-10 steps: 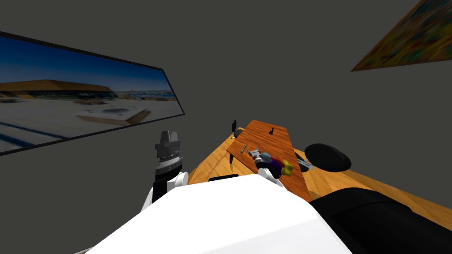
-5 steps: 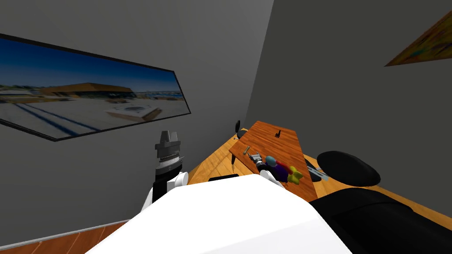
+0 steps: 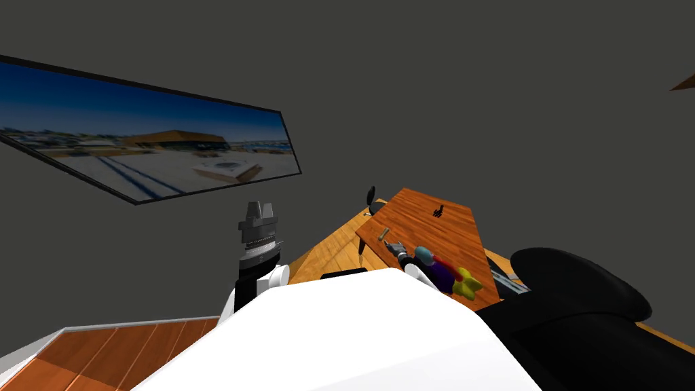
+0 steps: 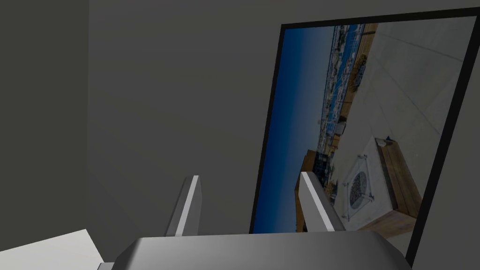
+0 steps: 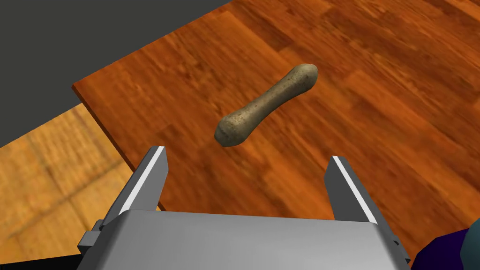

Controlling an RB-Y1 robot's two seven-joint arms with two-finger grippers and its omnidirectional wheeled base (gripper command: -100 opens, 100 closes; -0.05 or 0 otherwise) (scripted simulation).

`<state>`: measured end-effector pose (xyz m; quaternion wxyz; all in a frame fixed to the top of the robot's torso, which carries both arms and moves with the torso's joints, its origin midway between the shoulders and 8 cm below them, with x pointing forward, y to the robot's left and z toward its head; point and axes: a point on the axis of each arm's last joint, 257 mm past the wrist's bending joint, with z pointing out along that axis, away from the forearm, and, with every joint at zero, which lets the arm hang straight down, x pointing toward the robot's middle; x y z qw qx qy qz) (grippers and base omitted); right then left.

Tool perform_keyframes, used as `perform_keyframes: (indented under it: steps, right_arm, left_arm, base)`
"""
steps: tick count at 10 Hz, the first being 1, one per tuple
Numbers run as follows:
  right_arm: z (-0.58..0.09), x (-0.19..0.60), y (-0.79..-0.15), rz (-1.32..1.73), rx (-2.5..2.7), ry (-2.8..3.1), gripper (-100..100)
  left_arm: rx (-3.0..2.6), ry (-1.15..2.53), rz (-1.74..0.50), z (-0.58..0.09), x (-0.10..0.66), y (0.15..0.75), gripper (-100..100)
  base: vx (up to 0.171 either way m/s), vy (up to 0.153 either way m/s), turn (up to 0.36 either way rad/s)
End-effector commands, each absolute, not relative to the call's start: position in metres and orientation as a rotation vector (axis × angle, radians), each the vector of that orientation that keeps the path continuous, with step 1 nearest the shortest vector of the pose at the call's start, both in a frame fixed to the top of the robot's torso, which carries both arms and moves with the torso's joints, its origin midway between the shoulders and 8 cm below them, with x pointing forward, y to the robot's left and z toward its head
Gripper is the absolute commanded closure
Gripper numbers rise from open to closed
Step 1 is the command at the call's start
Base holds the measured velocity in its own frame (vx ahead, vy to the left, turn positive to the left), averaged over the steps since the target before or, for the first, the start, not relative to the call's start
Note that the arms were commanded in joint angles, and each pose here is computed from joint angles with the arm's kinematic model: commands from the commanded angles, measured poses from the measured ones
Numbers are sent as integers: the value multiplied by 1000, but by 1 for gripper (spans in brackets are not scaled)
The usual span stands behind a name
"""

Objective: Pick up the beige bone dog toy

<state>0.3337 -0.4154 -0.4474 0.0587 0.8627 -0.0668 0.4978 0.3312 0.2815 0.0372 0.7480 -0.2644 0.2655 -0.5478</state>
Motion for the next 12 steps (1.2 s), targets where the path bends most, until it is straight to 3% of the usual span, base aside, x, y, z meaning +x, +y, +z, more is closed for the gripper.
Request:
perform_keyframes:
  steps: [1,9,12]
  right_arm:
    - [-462,326,-417,1477,2665,-291,-100]
    - [-534,258,-454,1204,2836,-907,-100]
    - [-536,255,-456,1169,2839,-697,-100]
  left_arm:
    - [-578,581,-1198,37,331,281,0]
    - [-578,581,-1198,37,331,282,0]
    - [-578,581,-1198,37,331,282,0]
  base:
    - [10,-16,142]
    - [15,-24,177]
    - [8,-17,43]
